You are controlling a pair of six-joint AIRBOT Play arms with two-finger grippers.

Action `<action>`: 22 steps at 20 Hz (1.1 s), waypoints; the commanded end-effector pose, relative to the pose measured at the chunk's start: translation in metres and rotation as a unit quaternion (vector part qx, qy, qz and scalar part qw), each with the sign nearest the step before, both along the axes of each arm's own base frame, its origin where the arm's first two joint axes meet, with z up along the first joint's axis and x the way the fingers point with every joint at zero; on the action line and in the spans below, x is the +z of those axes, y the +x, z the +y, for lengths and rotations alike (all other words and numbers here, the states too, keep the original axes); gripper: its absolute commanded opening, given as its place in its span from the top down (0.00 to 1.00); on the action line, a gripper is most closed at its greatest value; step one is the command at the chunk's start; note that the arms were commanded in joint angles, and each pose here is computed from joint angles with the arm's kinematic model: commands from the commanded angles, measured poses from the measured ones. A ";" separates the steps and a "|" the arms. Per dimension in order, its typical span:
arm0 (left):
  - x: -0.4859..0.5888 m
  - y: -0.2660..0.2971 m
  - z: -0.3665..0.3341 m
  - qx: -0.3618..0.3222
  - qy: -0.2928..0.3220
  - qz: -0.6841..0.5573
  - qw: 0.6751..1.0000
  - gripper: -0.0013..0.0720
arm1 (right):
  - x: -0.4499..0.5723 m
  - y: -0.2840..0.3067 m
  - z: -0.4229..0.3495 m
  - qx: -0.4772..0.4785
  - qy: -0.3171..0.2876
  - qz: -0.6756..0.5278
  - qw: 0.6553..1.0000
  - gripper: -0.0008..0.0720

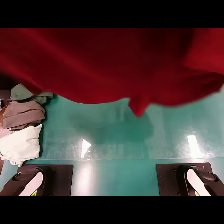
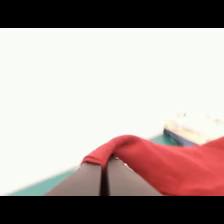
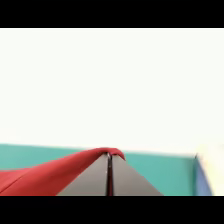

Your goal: Fold the shirts.

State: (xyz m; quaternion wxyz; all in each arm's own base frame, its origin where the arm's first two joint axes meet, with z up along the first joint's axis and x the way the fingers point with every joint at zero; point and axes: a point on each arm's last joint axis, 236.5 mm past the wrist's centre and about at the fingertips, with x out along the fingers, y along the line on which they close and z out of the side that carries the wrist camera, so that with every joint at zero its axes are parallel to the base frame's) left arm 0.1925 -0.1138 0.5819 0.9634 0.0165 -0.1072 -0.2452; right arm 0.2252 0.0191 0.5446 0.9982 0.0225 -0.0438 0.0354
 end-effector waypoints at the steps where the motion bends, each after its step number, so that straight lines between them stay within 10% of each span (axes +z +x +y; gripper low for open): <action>1: 0.018 -0.042 -0.002 0.002 -0.013 -0.042 0.999 0.95 | 0.031 -0.037 -0.003 -0.033 -0.030 -0.041 0.998 0.97; 6: -0.100 0.080 0.027 0.044 -0.028 0.179 0.982 0.95 | -0.054 0.043 -0.023 -0.018 -0.010 0.148 0.989 0.97; 15: -0.433 0.259 0.042 0.019 -0.044 0.601 0.798 0.95 | -0.375 0.193 -0.048 0.027 0.098 0.556 0.825 0.97; 22: -0.502 0.359 0.045 0.021 -0.115 0.551 0.826 0.95 | -0.458 0.306 -0.036 0.002 0.141 0.498 0.855 0.97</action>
